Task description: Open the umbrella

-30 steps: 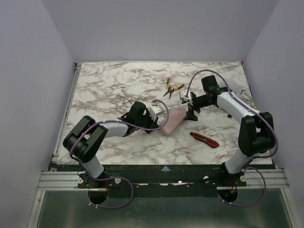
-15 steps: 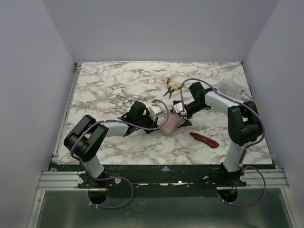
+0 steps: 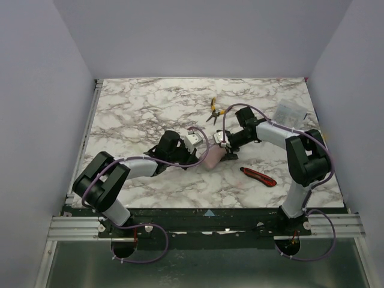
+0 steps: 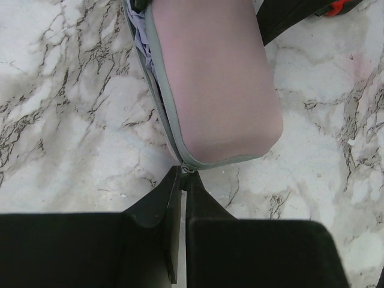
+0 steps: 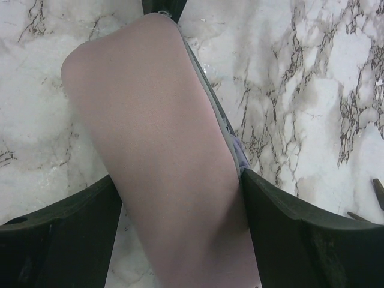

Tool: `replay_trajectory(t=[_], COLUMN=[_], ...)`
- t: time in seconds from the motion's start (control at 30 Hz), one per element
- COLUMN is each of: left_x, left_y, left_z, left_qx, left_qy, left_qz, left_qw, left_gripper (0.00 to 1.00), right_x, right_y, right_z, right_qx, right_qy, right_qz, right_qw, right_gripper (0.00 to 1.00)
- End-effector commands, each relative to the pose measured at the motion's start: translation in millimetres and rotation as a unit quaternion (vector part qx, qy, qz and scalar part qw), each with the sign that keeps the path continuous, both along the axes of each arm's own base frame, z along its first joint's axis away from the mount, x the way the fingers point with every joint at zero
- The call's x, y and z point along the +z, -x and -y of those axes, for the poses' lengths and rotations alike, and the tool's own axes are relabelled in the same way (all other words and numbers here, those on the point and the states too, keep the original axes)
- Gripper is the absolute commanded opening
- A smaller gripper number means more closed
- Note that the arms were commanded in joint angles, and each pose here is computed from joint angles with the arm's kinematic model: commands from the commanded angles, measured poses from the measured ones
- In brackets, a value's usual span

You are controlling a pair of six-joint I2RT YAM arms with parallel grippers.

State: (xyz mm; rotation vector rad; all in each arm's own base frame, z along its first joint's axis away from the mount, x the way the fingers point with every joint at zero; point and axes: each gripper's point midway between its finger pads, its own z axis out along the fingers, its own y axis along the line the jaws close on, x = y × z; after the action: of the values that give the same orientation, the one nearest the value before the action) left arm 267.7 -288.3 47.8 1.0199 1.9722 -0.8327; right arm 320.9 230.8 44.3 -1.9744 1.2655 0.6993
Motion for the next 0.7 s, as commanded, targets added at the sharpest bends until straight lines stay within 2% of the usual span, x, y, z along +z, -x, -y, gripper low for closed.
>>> replay_trajectory(t=[0.0, 0.17, 0.27, 0.5, 0.67], left_x=[3, 2, -2, -11, -12], left_y=[14, 22, 21, 21, 14], left_z=[-10, -5, 2, 18, 21], left_qx=[0.008, 0.001, 0.006, 0.025, 0.045], left_qy=[0.010, 0.009, -0.002, 0.006, 0.015], left_qz=[-0.002, 0.005, 0.016, -0.006, -0.004], left_qw=[1.000, 1.000, 1.000, 1.000, 0.999], left_gripper=[0.00, 0.00, 0.00, 0.00, 0.00], right_x=[-18, -18, -18, -22, -22], right_y=[-14, -20, -25, -26, -29], right_z=[21, 22, 23, 34, 35], right_qx=[-0.062, -0.112, -0.147, -0.231, -0.309], right_qy=[0.055, 0.064, 0.068, 0.092, 0.087], right_qz=[0.012, -0.027, -0.053, -0.079, -0.110], right_qw=[0.997, 0.991, 0.985, 0.965, 0.941], right_gripper=[0.74, 0.64, 0.64, 0.64, 0.64])
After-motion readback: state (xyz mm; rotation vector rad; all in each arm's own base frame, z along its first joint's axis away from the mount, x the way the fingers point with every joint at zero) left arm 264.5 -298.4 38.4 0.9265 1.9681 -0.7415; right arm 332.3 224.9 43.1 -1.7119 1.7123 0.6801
